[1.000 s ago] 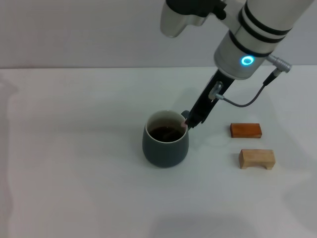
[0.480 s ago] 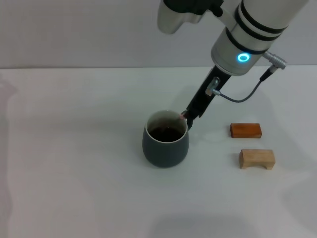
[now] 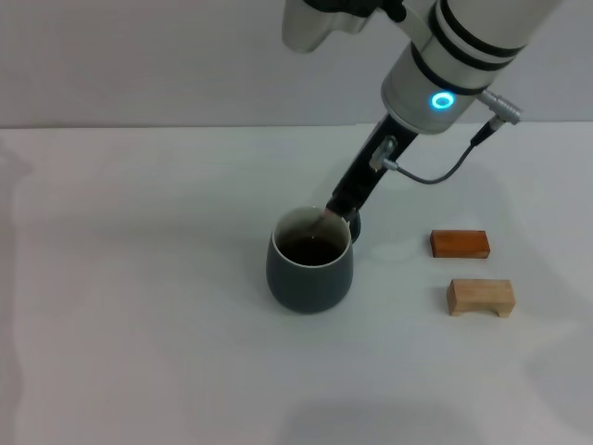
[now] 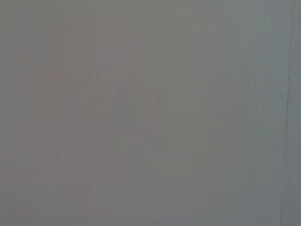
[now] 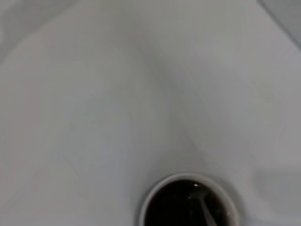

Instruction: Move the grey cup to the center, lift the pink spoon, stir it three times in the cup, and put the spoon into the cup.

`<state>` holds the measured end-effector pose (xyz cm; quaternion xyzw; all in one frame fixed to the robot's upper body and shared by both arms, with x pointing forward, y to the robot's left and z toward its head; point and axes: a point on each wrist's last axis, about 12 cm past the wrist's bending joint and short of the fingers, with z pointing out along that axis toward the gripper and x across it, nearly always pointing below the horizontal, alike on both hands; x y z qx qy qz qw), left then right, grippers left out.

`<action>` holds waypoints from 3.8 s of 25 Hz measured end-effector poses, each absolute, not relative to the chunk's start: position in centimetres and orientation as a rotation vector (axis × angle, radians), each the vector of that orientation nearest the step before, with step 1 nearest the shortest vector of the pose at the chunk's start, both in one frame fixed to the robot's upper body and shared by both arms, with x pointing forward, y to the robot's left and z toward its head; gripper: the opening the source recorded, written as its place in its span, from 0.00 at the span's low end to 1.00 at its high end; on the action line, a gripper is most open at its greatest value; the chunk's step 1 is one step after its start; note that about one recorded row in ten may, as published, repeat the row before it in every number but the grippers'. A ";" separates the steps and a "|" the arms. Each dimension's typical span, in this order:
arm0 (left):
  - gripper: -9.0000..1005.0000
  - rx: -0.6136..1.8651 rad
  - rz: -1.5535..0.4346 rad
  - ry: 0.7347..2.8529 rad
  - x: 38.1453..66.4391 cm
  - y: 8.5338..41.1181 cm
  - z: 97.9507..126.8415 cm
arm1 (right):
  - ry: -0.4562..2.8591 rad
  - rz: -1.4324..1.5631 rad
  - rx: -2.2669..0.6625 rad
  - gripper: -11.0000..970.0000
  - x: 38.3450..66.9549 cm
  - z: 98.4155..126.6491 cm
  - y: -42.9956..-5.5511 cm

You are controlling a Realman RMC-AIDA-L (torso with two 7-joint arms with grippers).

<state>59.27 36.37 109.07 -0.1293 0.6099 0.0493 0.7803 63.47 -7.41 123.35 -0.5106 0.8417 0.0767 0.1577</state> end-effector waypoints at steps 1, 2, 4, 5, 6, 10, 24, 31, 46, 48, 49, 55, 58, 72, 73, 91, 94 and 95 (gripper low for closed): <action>0.01 -0.280 0.107 1.318 59.3 36.4 109.1 | 2.409 0.198 -1.459 0.17 63.6 123.3 -7.5; 0.01 -0.280 0.107 1.318 59.3 36.4 109.1 | 2.409 0.182 -1.463 0.17 63.6 123.4 -7.5; 0.01 -0.280 0.107 1.317 59.3 36.4 109.1 | 2.419 0.171 -1.479 0.17 63.4 123.4 -7.5; 0.01 -0.281 0.107 1.317 59.3 36.4 109.1 | 2.424 0.172 -1.487 0.17 63.3 123.4 -7.4; 0.01 -0.280 0.107 1.316 59.3 36.4 109.1 | 2.426 0.180 -1.500 0.17 63.2 123.4 -7.4; 0.01 -0.280 0.107 1.316 59.3 36.4 109.1 | 2.420 0.257 -1.538 0.17 62.6 123.6 -6.8; 0.01 -0.281 0.106 1.312 59.3 36.4 109.2 | 2.427 0.224 -1.556 0.17 62.6 123.3 -7.0; 0.01 -0.281 0.107 1.311 59.3 36.4 109.2 | 2.400 0.238 -1.527 0.17 62.9 123.2 -6.8; 0.01 -0.281 0.107 1.311 59.2 36.5 109.2 | 2.408 0.154 -1.515 0.17 63.0 122.6 -6.7; 0.01 -0.281 0.107 1.311 59.2 36.5 109.2 | 2.408 0.150 -1.514 0.19 63.1 122.6 -6.7; 0.01 -0.281 0.107 1.311 59.2 36.5 109.2 | 2.408 0.150 -1.514 0.20 63.1 122.6 -6.7; 0.01 -0.280 0.106 1.310 59.2 36.5 109.2 | 2.396 0.144 -1.508 0.24 63.2 122.6 -6.7; 0.01 -0.272 0.106 1.311 59.2 36.4 109.2 | 2.344 0.140 -1.462 0.24 63.8 122.6 -6.7; 0.01 -0.252 0.095 1.320 59.3 36.3 109.2 | 1.513 0.100 -0.953 0.24 63.5 119.9 -7.9; 0.01 -0.254 0.091 1.320 59.4 36.2 109.2 | 1.416 0.112 -0.852 0.24 62.4 119.3 -8.4; 0.01 -0.243 0.081 1.333 59.4 35.7 108.9 | 1.390 0.014 -0.313 0.24 59.1 115.1 -18.5; 0.01 -0.252 0.086 1.340 59.0 35.9 108.6 | 1.444 -0.086 -0.177 0.24 57.7 113.4 -23.3; 0.01 -0.256 0.088 1.342 58.8 35.9 108.4 | 1.459 -0.121 -0.140 0.24 57.1 112.8 -24.8</action>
